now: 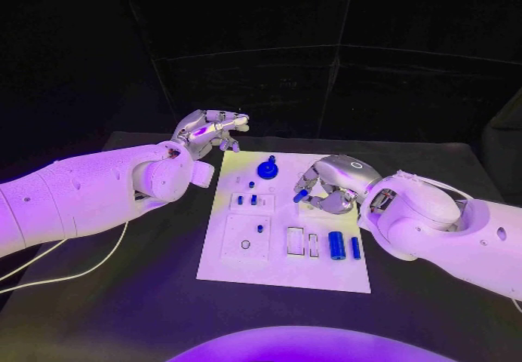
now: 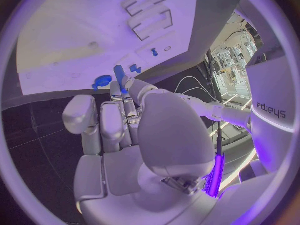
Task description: Assemble the parts on the task board
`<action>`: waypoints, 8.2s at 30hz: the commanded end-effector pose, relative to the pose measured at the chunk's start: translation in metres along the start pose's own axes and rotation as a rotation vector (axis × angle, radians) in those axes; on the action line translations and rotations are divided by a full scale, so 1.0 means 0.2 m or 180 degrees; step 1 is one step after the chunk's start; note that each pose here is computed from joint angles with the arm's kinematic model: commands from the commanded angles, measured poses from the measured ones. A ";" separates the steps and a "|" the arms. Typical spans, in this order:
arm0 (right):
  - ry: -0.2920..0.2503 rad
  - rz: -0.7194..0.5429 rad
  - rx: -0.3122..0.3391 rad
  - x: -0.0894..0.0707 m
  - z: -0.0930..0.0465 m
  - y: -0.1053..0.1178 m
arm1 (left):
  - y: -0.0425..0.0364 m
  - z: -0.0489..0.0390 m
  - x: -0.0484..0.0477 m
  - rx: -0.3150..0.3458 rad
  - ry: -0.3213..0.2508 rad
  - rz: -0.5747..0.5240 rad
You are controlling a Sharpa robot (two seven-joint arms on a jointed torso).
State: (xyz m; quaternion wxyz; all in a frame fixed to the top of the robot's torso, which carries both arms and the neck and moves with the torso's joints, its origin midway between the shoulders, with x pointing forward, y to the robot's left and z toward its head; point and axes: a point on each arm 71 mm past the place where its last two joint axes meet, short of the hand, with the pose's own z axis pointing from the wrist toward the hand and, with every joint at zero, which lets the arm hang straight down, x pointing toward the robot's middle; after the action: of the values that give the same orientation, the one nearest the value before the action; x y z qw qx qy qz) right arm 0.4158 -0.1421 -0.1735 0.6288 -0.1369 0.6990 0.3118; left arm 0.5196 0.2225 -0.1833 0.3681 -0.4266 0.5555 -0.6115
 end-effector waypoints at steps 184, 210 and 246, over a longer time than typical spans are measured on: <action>0.0337 0.1272 0.1553 0.35 -0.37 -0.15 | 0.030 -0.024 -0.032 -0.0086 0.0026 -0.0021; 0.0637 0.1382 0.1531 0.43 -0.23 0.00 | 0.033 -0.019 -0.019 -0.0092 0.0042 -0.0025; 0.0529 0.1266 0.1500 0.45 -0.15 0.05 | 0.031 -0.024 -0.020 -0.0101 0.0041 -0.0025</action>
State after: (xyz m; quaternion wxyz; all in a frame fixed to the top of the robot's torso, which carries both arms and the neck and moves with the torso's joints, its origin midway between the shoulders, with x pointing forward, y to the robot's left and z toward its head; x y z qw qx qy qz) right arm 0.3710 -0.1351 -0.2596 0.5048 0.1297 0.8182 0.2428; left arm 0.5166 0.2283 -0.1916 0.3585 -0.4325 0.5671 -0.6023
